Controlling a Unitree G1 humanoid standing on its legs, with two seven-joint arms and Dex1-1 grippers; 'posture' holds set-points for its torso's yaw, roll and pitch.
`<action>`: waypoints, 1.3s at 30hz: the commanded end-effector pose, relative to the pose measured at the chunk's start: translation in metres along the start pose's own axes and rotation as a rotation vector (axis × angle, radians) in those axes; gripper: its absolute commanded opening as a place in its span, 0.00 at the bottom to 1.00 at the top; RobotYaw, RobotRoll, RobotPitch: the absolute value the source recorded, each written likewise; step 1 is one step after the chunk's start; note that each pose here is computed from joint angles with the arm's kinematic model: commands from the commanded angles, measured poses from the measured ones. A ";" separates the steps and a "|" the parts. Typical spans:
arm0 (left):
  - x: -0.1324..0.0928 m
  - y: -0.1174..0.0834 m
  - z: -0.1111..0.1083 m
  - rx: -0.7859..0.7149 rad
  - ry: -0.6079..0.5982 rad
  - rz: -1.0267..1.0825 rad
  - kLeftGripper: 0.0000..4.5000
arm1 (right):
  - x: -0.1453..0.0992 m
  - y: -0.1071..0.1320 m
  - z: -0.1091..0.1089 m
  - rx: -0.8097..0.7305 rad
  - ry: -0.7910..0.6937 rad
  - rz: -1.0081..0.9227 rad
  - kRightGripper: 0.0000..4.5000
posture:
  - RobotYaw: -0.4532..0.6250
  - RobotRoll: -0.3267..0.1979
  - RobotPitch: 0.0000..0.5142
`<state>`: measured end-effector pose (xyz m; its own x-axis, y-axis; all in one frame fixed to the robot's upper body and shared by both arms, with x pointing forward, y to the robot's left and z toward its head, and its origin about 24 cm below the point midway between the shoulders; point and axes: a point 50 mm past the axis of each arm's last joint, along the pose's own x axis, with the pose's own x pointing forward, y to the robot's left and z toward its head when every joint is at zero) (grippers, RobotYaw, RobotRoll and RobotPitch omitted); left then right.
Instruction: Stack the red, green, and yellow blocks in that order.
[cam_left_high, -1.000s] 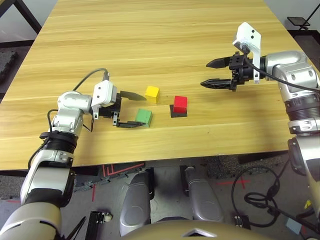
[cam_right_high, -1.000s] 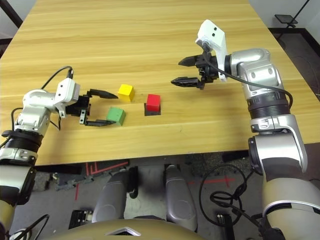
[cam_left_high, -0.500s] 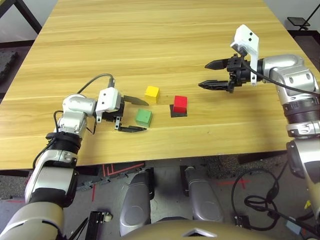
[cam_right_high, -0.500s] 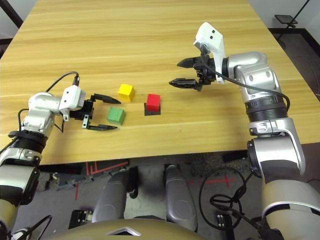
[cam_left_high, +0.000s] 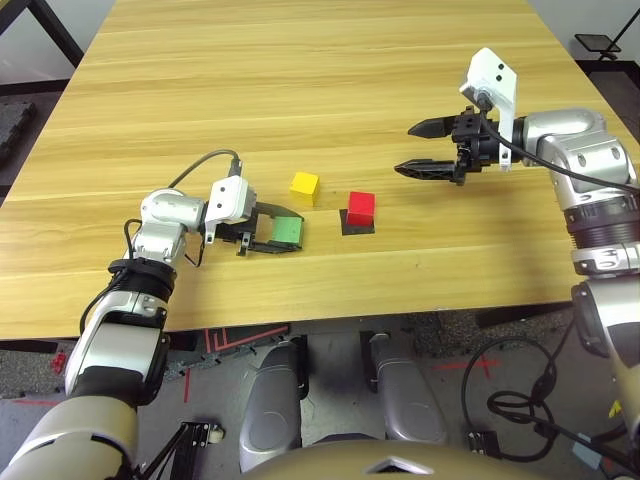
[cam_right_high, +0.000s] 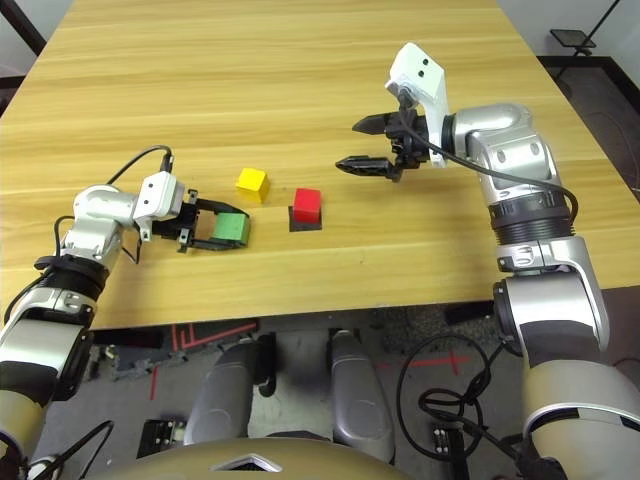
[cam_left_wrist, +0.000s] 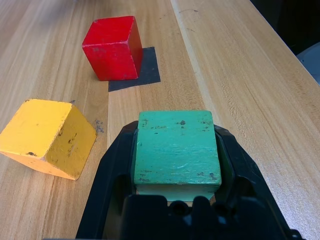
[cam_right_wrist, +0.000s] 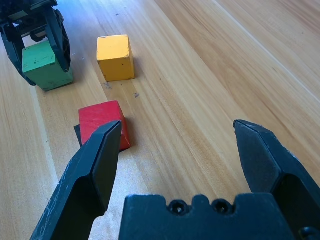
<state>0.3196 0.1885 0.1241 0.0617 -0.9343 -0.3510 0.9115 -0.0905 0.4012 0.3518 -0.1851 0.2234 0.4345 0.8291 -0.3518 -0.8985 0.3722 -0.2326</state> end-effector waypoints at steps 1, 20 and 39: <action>-0.006 0.006 0.012 -0.002 -0.024 0.000 0.47 | 0.001 0.001 -0.001 -0.022 0.006 0.000 1.00 | 0.62 0.57 0.40; 0.030 0.032 0.097 -0.065 0.088 -0.012 0.47 | 0.007 -0.002 -0.002 -0.019 -0.029 -0.024 1.00 | 0.63 0.65 0.37; 0.083 0.053 0.104 -0.066 0.002 0.007 0.47 | 0.005 -0.002 -0.002 -0.020 -0.041 -0.043 1.00 | 0.60 0.65 0.33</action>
<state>0.3295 0.0712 0.2069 0.0709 -0.9400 -0.3337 0.9401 -0.0489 0.3374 0.3576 -0.1800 0.2188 0.4636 0.8288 -0.3132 -0.8818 0.3971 -0.2543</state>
